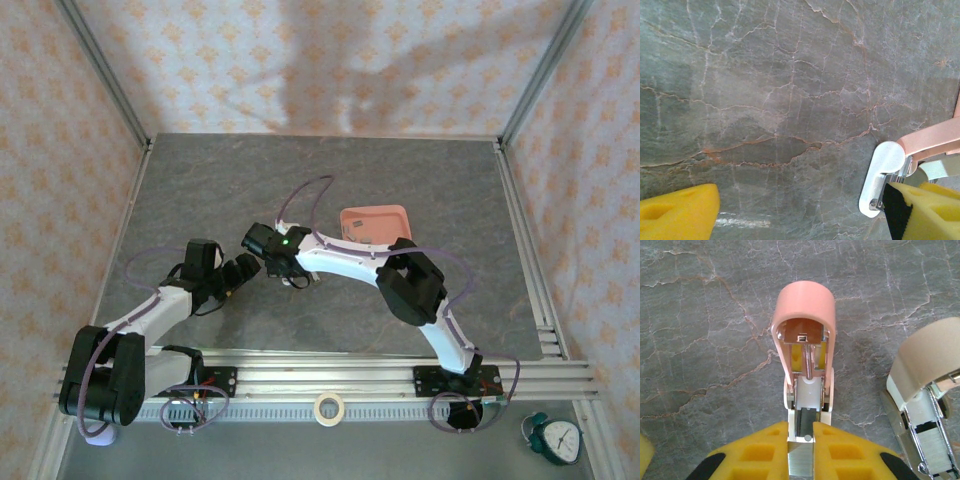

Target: Load the staples into the stapler

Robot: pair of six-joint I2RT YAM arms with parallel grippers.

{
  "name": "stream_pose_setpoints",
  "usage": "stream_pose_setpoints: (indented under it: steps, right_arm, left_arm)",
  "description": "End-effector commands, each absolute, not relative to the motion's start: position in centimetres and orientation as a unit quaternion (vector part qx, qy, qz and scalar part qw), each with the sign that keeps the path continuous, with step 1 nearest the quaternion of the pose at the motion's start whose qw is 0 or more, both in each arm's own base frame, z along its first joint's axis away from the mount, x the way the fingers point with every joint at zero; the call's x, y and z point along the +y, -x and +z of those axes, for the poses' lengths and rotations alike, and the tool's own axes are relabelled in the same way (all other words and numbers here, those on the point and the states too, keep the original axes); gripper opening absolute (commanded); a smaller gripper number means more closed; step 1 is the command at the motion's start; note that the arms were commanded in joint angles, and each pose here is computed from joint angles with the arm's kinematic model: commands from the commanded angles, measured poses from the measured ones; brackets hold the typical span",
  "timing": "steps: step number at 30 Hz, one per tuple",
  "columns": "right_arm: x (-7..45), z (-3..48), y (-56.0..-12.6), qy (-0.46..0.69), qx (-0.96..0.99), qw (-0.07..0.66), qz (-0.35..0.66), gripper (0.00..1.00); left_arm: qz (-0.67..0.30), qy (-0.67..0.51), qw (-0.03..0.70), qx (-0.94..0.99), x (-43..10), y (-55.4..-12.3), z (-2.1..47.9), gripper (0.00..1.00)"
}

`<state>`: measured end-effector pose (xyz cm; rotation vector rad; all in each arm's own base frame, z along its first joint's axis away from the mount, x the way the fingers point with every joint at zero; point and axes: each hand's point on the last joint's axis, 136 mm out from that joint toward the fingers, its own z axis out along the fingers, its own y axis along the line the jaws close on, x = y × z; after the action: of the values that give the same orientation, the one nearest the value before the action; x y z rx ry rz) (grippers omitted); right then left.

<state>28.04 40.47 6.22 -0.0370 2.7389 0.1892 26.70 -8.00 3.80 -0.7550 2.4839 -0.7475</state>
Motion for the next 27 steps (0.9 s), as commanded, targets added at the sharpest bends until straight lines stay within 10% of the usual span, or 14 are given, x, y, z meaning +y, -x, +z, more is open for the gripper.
stream_pose_setpoints:
  steps: [1,27]
  right_arm:
    - [39.3,4.8,-27.7,0.007,0.98,0.194,0.036,0.16]
    - [39.2,6.6,-28.1,0.005,0.976,0.213,0.041,0.15]
  left_arm:
    - [-0.271,0.26,0.216,0.901,-8.3,-26.7,3.8,0.86]
    - [-0.271,0.258,0.216,0.902,-8.3,-26.6,3.8,0.86]
